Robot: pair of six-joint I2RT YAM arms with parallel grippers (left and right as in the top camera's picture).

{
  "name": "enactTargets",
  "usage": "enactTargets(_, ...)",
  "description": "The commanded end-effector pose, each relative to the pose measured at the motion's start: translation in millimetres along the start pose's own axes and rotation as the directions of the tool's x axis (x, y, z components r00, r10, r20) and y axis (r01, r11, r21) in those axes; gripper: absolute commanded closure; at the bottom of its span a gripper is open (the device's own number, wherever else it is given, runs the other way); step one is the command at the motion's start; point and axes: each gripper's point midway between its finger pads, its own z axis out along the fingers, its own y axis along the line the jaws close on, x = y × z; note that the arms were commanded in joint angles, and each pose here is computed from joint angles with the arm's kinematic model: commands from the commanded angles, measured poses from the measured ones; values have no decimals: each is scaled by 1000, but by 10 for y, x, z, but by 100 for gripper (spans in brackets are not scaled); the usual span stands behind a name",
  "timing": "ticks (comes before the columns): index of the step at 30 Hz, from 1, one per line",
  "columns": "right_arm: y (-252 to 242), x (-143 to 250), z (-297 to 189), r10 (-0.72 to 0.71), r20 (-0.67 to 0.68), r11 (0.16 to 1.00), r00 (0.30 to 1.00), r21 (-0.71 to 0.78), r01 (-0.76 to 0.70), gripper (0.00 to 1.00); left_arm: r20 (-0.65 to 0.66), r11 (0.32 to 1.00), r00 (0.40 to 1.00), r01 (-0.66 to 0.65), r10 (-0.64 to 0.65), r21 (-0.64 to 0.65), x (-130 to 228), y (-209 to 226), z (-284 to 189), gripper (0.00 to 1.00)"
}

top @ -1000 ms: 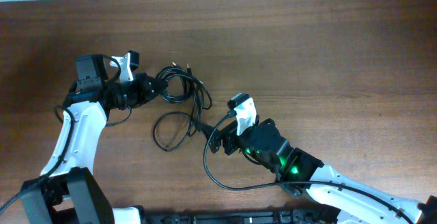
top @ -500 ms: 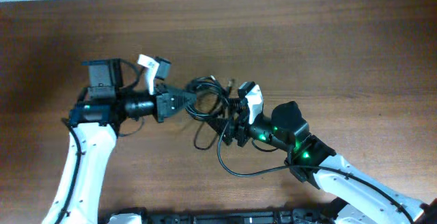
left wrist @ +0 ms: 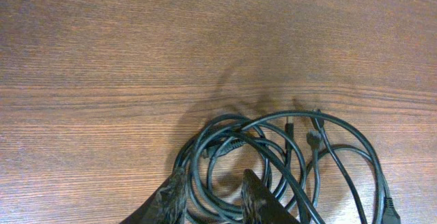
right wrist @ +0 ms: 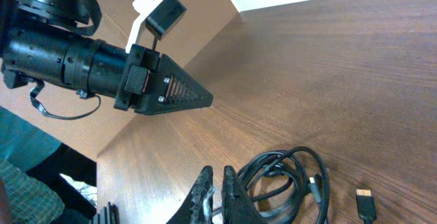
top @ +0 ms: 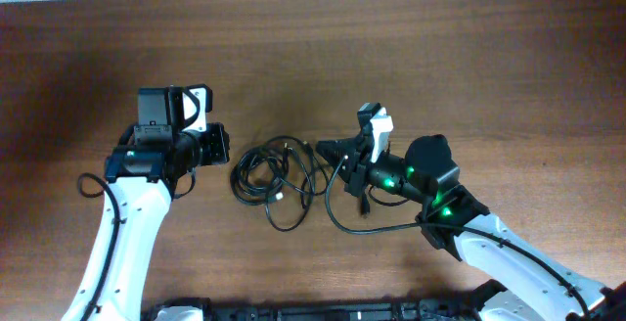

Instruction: Untangle cables

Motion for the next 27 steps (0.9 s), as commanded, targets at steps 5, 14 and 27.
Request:
enactTargets(5,-244,519,-76,161,-193,983,968,123,-139,54,-45,968,981,192,-188,164,11,-303,-87,59)
enactTargets(14,-249,533,-80,165,-197,982,966,127,-142,48,-370,877,815,480,-445,1,591,-493,807,60)
enactTargets(27,-433,711,-152,225,-232,956,946,239,-169,34,-150,946,975,197,-162,259,-340,-899,185,100)
